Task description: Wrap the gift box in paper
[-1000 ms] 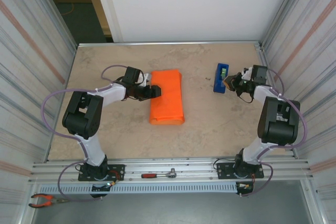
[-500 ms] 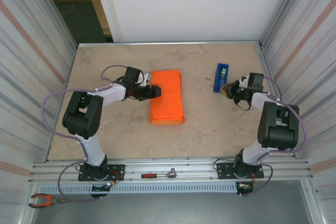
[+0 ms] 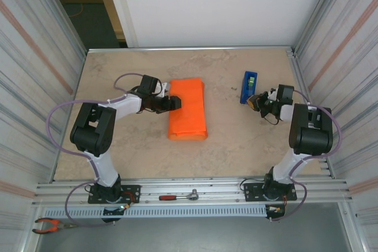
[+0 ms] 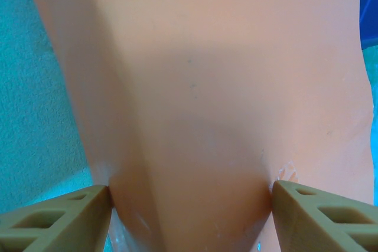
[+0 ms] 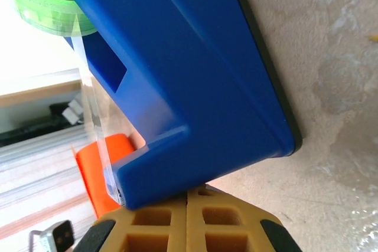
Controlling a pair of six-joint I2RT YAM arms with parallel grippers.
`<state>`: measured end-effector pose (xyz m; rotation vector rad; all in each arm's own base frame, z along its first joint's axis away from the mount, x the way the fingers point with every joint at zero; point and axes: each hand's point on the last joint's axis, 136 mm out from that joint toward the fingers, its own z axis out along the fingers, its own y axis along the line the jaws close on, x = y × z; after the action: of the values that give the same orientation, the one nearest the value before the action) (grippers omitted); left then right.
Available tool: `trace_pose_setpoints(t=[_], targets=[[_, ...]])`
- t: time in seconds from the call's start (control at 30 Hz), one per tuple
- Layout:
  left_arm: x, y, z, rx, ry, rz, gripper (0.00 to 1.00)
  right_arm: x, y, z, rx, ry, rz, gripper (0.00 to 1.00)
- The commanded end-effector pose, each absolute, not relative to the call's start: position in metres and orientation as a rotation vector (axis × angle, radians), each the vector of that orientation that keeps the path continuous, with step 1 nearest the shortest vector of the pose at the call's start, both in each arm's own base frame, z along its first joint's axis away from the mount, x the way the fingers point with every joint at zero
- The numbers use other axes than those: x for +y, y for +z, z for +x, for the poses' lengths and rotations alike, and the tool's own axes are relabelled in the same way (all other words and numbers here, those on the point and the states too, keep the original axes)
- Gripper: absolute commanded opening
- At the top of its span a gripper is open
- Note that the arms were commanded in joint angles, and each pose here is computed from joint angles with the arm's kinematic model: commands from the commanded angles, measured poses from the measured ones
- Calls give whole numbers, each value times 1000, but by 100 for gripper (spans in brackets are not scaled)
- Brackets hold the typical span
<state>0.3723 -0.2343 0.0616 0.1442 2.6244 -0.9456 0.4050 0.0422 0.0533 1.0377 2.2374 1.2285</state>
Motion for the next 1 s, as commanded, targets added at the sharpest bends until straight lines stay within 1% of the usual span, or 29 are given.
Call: trace_pose_setpoints(t=[0.0, 0.1, 0.27, 0.43, 0.53, 0.67, 0.77, 0.97], targets=[[-214, 12, 340, 2823, -768, 126, 70, 55, 31, 396, 2264, 1276, 1148, 0], [-215, 11, 340, 2823, -769, 127, 70, 64, 41, 395, 2276, 1282, 1109, 0], [-214, 10, 340, 2826, -769, 125, 70, 100, 68, 397, 2308, 1345, 967, 0], [-214, 11, 340, 2824, -767, 128, 70, 156, 114, 399, 2427, 1359, 631, 0], [-214, 10, 340, 2828, -767, 127, 70, 194, 131, 393, 2532, 1376, 397, 0], [-214, 10, 340, 2826, -768, 126, 70, 233, 129, 380, 2681, 1362, 133, 0], [-215, 10, 340, 2824, -769, 127, 70, 252, 122, 371, 2761, 1320, -10, 0], [-215, 11, 340, 2826, -768, 126, 70, 267, 115, 365, 2832, 1227, -140, 0]])
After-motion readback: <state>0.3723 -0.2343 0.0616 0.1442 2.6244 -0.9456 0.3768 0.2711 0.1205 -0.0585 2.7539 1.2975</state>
